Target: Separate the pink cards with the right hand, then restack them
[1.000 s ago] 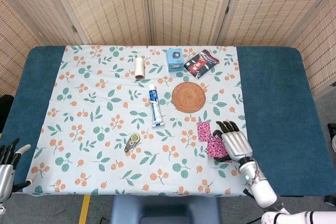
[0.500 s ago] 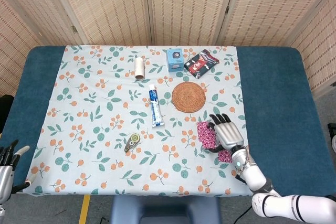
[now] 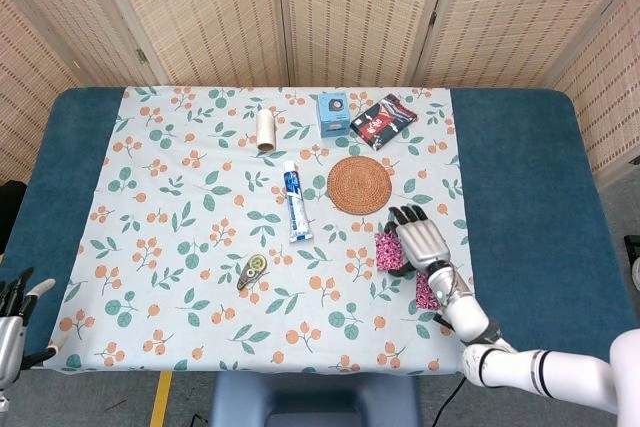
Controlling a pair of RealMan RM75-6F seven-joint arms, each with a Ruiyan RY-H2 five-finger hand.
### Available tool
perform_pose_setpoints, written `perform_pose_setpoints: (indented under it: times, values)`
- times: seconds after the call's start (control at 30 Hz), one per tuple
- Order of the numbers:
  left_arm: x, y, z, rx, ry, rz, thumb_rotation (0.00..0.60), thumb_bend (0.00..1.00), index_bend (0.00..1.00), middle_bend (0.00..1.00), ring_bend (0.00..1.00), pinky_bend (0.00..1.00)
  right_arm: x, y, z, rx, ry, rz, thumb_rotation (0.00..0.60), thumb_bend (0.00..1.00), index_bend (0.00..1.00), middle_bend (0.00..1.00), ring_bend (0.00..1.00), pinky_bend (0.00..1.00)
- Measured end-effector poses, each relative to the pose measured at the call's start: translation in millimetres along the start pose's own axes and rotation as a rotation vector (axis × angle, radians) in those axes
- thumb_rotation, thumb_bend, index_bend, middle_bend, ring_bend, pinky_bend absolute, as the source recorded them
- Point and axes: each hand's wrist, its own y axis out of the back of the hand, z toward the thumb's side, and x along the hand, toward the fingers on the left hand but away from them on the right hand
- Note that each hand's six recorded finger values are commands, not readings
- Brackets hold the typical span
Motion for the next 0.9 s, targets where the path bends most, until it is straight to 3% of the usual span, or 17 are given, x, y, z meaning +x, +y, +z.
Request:
perform_pose_setpoints:
  times: [0.27, 0.53, 0.73, 0.9]
  values:
    - [0.1, 0.4, -0.7, 0.004, 0.005, -0.001, 0.600, 0.26, 0.23, 0.06, 0.12, 0.00, -5.7, -2.5, -2.0, 0.005, -0.014, 0.019, 0.482, 0.18, 0.18, 0.09, 0.00, 0.00]
    - [0.5, 0.7, -0.9, 0.004, 0.005, 0.000, 0.600, 0.26, 0.23, 0.06, 0.12, 0.00, -0.6, -2.6, 0.2, -0.006, -0.006, 0.017, 0.483, 0.18, 0.16, 0.08, 0.00, 0.00]
    - [2.4, -0.5, -2.5, 0.002, 0.005, -0.004, 0.600, 0.26, 0.23, 0.06, 0.12, 0.00, 26.9, 0.7, -4.3, -0.052, -0.010, 0.001, 0.482, 0.18, 0.15, 0.08, 0.00, 0.00]
    - [4.0, -4.2, -0.2, -0.003, -0.006, -0.011, 0.600, 0.26, 0.23, 0.06, 0.12, 0.00, 65.3, -1.9, -26.0, -0.122, -0.069, -0.017, 0.484, 0.18, 0.16, 0.08, 0.00, 0.00]
